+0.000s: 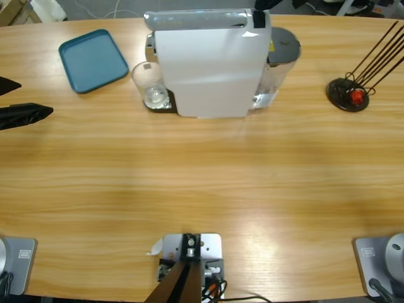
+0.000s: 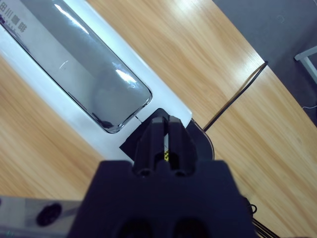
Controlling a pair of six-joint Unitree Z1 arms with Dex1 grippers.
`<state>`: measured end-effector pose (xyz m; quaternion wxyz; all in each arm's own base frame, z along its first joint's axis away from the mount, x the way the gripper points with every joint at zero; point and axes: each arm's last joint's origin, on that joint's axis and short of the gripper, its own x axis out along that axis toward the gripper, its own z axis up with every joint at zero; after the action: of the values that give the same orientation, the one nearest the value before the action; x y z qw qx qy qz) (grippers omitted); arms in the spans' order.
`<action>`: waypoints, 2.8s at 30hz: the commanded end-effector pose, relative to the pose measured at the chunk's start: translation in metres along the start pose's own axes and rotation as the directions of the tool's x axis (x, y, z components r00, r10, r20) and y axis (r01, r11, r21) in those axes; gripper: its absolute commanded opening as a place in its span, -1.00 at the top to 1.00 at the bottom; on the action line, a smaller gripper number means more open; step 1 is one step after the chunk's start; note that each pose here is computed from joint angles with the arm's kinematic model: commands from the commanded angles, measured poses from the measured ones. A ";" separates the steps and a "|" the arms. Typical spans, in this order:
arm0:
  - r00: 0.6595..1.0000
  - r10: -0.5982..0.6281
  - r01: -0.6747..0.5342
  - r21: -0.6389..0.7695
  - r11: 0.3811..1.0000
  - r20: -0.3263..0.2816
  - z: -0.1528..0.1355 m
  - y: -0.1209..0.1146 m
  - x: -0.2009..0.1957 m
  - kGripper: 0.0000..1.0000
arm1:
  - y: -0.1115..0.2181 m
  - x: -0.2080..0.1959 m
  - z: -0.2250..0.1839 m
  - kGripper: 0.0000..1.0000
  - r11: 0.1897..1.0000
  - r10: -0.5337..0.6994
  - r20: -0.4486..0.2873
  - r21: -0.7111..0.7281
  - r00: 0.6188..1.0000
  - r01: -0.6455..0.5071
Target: Pour coffee
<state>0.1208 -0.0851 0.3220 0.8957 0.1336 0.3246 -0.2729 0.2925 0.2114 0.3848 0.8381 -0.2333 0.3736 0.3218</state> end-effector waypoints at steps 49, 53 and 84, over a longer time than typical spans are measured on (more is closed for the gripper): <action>0.977 -0.156 0.148 0.061 0.987 0.147 -0.030 -0.017 0.045 -0.80 | 0.090 -0.050 -0.238 -1.00 0.965 0.253 0.274 -0.008 0.928 -0.261; 0.980 -0.149 0.142 0.058 0.988 0.132 -0.033 -0.017 0.048 -0.79 | 0.090 -0.049 -0.245 -1.00 0.969 0.239 0.333 -0.014 0.912 -0.248; 0.972 -0.084 0.074 0.052 0.996 0.218 -0.046 -0.014 0.033 -0.79 | 0.089 -0.055 -0.256 -1.00 0.977 0.195 0.416 0.001 0.888 -0.215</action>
<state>0.1166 -0.0939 0.2733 0.9125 0.0982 0.2224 -0.3290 0.0857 0.0956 0.2665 0.8668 -0.0972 0.2133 0.4401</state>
